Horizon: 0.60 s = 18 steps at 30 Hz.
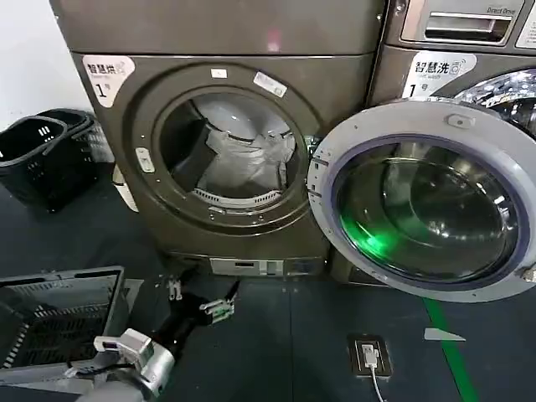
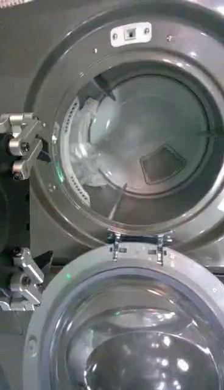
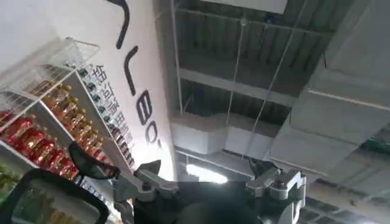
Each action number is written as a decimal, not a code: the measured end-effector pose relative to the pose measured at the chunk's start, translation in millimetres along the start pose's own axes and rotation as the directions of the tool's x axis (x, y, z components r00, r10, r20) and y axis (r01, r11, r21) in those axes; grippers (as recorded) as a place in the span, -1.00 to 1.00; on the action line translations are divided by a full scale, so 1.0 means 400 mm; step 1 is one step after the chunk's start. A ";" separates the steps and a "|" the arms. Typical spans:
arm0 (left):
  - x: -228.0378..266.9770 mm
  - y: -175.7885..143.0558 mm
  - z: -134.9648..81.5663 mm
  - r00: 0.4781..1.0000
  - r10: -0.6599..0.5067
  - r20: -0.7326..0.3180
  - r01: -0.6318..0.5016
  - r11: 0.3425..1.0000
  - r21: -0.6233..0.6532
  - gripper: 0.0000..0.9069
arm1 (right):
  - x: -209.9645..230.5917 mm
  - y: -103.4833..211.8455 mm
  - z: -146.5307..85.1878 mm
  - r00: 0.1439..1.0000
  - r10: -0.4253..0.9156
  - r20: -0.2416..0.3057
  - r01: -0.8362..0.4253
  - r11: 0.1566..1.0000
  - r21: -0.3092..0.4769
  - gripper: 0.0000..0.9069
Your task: Grasp the clothes from the dryer.
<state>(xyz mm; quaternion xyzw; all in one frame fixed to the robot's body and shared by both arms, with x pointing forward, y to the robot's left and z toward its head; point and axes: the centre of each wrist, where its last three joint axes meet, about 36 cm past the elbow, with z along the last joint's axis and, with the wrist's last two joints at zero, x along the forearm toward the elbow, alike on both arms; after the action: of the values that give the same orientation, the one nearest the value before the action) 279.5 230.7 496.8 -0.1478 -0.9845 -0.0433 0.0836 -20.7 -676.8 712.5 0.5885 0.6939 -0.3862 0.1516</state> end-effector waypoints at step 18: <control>0.001 0.016 -0.014 0.999 -0.039 0.008 0.039 0.999 0.008 1.00 | -0.011 -0.008 0.004 1.000 0.003 0.006 -0.003 1.000 0.000 1.00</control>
<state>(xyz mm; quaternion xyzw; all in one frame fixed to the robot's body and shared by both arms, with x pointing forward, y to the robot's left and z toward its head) 281.9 236.2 502.9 -0.1285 -0.9877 -0.0403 0.0792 -22.8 -681.0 715.6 0.5886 0.6924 -0.3878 0.1542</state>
